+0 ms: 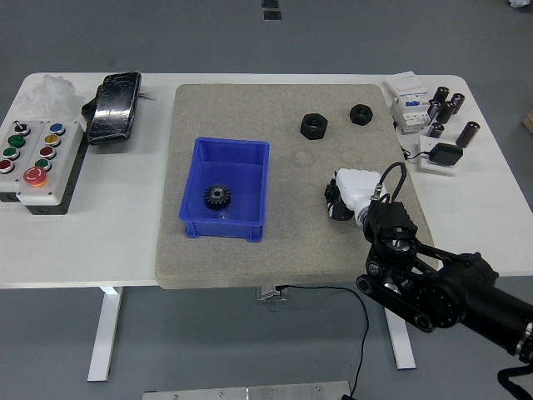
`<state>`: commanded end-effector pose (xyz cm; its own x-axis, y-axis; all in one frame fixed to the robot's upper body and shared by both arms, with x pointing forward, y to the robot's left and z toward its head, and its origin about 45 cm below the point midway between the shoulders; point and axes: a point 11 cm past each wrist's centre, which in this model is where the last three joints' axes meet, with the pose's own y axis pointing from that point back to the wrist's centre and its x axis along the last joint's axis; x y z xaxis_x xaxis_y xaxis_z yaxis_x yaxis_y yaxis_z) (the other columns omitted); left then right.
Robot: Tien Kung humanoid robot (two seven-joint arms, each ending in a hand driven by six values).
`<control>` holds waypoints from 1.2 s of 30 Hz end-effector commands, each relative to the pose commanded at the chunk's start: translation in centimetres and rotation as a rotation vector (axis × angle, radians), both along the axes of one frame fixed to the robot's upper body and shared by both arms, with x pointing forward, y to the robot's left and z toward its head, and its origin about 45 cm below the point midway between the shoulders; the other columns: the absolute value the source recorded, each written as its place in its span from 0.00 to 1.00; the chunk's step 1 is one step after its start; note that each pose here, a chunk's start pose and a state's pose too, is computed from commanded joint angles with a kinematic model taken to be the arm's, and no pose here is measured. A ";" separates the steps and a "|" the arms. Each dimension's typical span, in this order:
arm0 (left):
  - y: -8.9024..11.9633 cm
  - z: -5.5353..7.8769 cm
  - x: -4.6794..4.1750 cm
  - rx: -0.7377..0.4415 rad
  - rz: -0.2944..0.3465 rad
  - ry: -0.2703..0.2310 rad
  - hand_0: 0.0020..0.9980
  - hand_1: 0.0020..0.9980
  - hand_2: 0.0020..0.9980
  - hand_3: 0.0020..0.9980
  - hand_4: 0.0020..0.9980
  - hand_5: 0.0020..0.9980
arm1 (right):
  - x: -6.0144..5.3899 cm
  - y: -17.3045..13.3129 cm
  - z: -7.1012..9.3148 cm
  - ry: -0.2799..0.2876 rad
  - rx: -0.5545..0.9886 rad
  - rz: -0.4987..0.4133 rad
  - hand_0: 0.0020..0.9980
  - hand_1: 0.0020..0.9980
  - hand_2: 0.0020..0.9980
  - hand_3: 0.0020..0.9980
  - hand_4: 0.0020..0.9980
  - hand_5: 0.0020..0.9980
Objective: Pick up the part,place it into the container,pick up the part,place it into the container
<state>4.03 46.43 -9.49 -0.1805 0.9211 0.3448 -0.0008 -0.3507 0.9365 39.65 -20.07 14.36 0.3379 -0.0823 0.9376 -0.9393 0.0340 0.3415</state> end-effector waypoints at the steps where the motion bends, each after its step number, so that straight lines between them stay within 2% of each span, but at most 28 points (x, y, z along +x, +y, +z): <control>1: 0.0 0.0 0.00 0.000 0.000 0.000 0.61 0.52 0.56 0.63 0.54 0.51 | 0.1 0.1 0.2 -0.007 -0.001 0.005 0.31 0.49 0.37 0.46 0.34 0.06; 5: 0.1 0.0 -0.03 0.002 0.002 0.001 0.61 0.52 0.56 0.63 0.54 0.51 | 0.9 1.9 2.8 -0.076 0.003 0.061 0.31 0.49 0.37 0.45 0.34 0.07; 8: 0.1 0.1 -0.03 0.002 0.003 0.003 0.61 0.52 0.56 0.63 0.54 0.51 | 1.3 4.5 5.1 -0.142 0.019 0.129 0.31 0.49 0.37 0.45 0.34 0.07; 10: 0.2 0.1 -0.02 0.003 0.003 0.004 0.61 0.52 0.56 0.63 0.54 0.51 | 1.2 6.8 6.4 -0.179 0.046 0.178 0.31 0.49 0.36 0.44 0.33 0.08; 13: 0.2 0.1 0.01 0.004 0.004 0.005 0.61 0.52 0.56 0.63 0.54 0.51 | 0.6 10.0 7.5 -0.210 0.110 0.237 0.31 0.49 0.36 0.44 0.33 0.08; 14: 0.2 0.1 0.01 0.004 0.004 0.005 0.61 0.52 0.56 0.63 0.54 0.51 | 0.3 11.2 7.6 -0.213 0.142 0.255 0.31 0.49 0.36 0.44 0.33 0.08; 15: 0.2 0.1 0.00 0.004 0.005 0.006 0.61 0.52 0.56 0.63 0.54 0.51 | 0.0 12.1 7.6 -0.214 0.166 0.268 0.33 0.50 0.45 0.47 0.39 0.01; 20: 0.2 0.1 -0.07 0.004 0.007 0.009 0.61 0.52 0.56 0.63 0.54 0.51 | -1.5 14.9 6.9 -0.207 0.204 0.330 0.33 0.50 0.45 0.47 0.39 0.01; 21: 0.2 0.1 -0.10 0.004 0.009 0.009 0.61 0.52 0.56 0.63 0.54 0.51 | -1.7 15.1 6.7 -0.202 0.198 0.336 0.38 0.64 0.67 0.66 0.28 0.23; 26: 0.3 0.1 -0.24 0.006 0.013 0.014 0.61 0.52 0.56 0.63 0.54 0.51 | -2.1 15.6 5.7 -0.159 0.150 0.361 0.38 0.64 0.67 0.66 0.28 0.23; 27: 0.3 0.1 -0.26 0.006 0.013 0.014 0.61 0.52 0.56 0.63 0.54 0.51 | -2.1 15.6 5.6 -0.150 0.141 0.365 0.41 0.72 0.80 0.76 0.46 0.23; 32: 0.3 0.1 -0.21 0.006 0.013 0.014 0.61 0.52 0.56 0.63 0.54 0.51 | -2.1 15.6 5.4 -0.122 0.103 0.377 0.41 0.72 0.80 0.76 0.46 0.23; 33: 0.3 0.1 -0.21 0.006 0.013 0.014 0.61 0.52 0.56 0.63 0.54 0.51 | -2.0 15.6 5.5 -0.122 0.100 0.378 0.42 0.74 0.83 0.82 0.70 0.33; 36: 0.3 0.1 -0.30 0.006 0.015 0.015 0.61 0.52 0.56 0.63 0.54 0.51 | -1.9 15.5 5.7 -0.123 0.091 0.378 0.42 0.74 0.83 0.82 0.70 0.33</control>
